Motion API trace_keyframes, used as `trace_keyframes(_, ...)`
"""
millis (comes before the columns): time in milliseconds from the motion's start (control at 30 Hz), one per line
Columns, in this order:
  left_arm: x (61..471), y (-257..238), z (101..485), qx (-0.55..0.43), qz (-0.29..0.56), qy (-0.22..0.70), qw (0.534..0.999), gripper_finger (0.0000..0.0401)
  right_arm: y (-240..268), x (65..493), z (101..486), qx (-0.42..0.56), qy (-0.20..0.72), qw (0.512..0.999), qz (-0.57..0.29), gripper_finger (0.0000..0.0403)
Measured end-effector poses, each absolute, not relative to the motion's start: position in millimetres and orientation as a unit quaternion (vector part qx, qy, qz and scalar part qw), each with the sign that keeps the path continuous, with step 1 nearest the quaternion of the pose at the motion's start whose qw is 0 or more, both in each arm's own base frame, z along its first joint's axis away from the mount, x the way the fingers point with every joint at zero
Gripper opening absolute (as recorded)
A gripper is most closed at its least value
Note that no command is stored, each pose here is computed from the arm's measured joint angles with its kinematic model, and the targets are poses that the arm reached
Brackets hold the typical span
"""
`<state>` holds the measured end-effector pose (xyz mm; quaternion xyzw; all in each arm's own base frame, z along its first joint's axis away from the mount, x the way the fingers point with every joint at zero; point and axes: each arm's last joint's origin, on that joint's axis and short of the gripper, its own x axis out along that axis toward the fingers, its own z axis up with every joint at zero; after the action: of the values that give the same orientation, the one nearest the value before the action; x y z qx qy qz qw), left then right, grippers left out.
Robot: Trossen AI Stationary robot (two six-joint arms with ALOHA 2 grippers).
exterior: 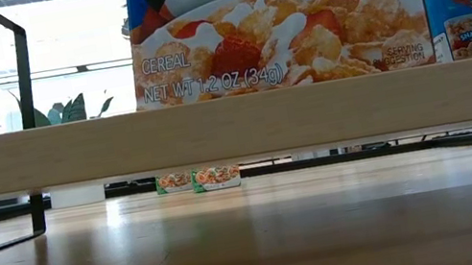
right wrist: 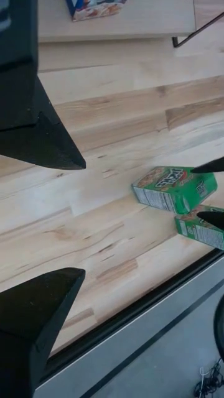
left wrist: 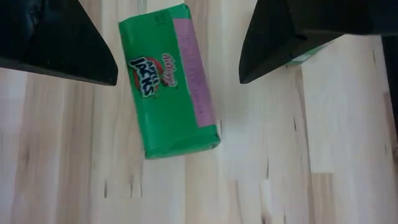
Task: Stack cereal on shelf
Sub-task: Put the bottom green cereal box on the shelf aligned with the other green cereal box
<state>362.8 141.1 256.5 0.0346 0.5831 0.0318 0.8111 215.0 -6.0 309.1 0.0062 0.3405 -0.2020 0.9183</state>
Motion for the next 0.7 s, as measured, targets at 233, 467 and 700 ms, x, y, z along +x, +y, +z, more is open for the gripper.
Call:
trace_keyframes(233, 365.9, 134.4, 249.2, 0.042, 0.035, 0.581, 0.812, 0.0315, -6.0, 215.0, 309.2, 0.006, 0.340, 0.919, -0.202, 0.0297)
trace_keyframes(467, 366.5, 131.7, 248.7, 0.042, 0.031, 0.581, 0.812, 0.0263, -6.0, 215.1, 309.2, 0.006, 0.340, 0.919, -0.202, 0.0297)
trace_keyframes(700, 365.5, 131.3, 248.3, 0.038, 0.031, 0.586, 0.809, 0.0204, -6.0, 215.1, 309.2, 0.018, 0.338, 0.918, -0.206, 0.0297)
